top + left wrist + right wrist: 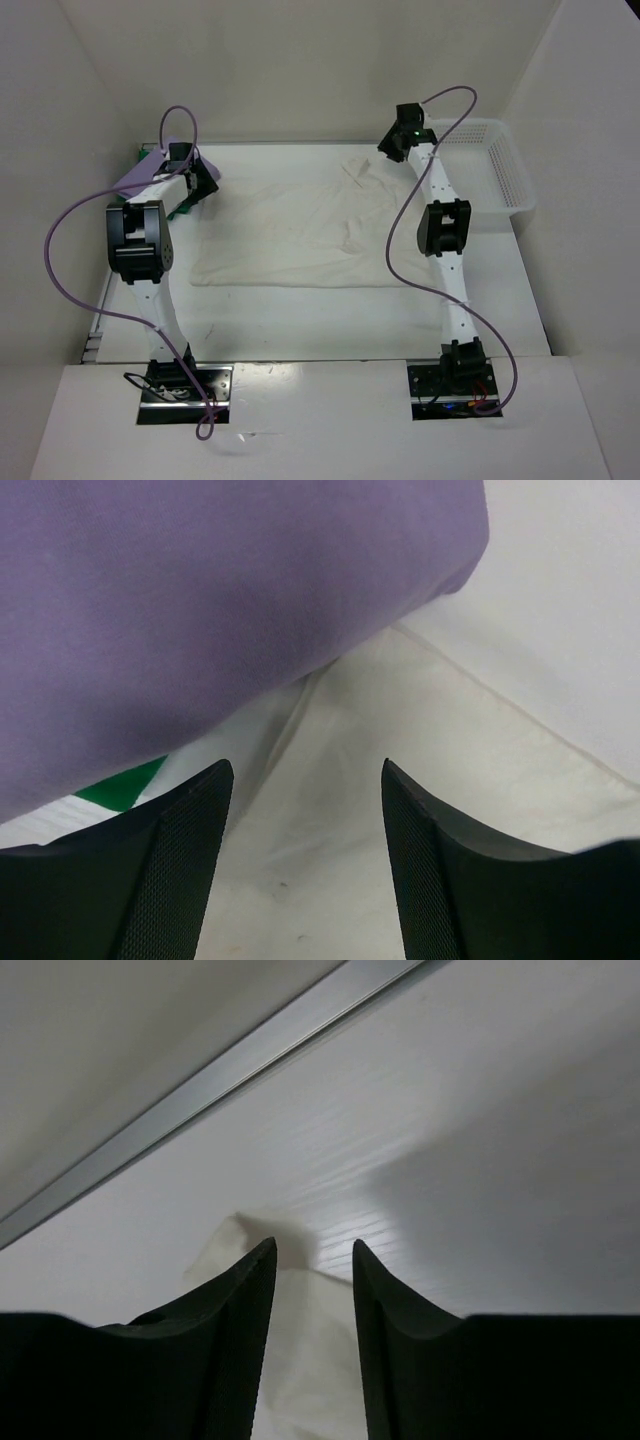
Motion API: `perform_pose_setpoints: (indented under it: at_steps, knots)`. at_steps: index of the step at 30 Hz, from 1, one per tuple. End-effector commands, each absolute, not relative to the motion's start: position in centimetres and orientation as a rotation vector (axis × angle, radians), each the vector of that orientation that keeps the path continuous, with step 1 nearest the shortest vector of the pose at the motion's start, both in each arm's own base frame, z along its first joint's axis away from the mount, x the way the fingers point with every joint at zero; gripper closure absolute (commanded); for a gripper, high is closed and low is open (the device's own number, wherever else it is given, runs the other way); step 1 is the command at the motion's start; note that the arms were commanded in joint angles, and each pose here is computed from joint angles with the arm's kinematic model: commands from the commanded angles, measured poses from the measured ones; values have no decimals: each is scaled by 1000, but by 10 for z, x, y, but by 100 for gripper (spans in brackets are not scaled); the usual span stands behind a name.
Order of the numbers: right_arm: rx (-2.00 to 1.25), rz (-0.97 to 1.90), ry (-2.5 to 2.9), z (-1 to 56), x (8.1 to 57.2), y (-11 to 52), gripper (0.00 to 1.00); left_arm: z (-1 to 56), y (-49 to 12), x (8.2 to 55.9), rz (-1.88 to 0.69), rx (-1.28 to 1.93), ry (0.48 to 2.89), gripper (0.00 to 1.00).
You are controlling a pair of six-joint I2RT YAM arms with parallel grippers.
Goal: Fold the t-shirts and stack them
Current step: Fold the flattened tshirt in 1/3 of the way
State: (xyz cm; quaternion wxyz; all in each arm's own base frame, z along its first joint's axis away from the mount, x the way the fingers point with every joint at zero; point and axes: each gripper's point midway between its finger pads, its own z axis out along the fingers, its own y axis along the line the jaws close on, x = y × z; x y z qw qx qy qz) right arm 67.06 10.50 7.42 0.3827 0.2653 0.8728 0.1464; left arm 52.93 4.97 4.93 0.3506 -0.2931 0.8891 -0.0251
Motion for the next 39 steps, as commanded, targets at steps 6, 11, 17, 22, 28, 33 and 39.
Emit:
perform_pose_setpoints:
  at_steps: [6, 11, 17, 22, 28, 33, 39]
  knots:
    - [609, 400, 2194, 127, 665, 100, 51, 68, 62, 539, -59, -762, 2220, 31]
    - [586, 337, 2267, 138, 636, 111, 71, 107, 42, 519, -195, -740, 2184, 44]
    - [624, 475, 2158, 195, 575, 127, 99, 116, -97, 448, -391, -436, 2362, 73]
    - [700, 536, 2305, 145, 488, 143, 99, 77, -160, 367, -647, -354, 2586, 76]
    - [627, 654, 2503, 91, 377, 205, 99, 41, -163, 318, -726, -423, 2704, 75]
    - [501, 744, 2547, 73, 334, 262, 99, 26, -163, 302, -748, -514, 2725, 70]
    - [541, 645, 2587, 31, 318, 250, 99, -6, -140, 256, -756, -715, 2817, 69]
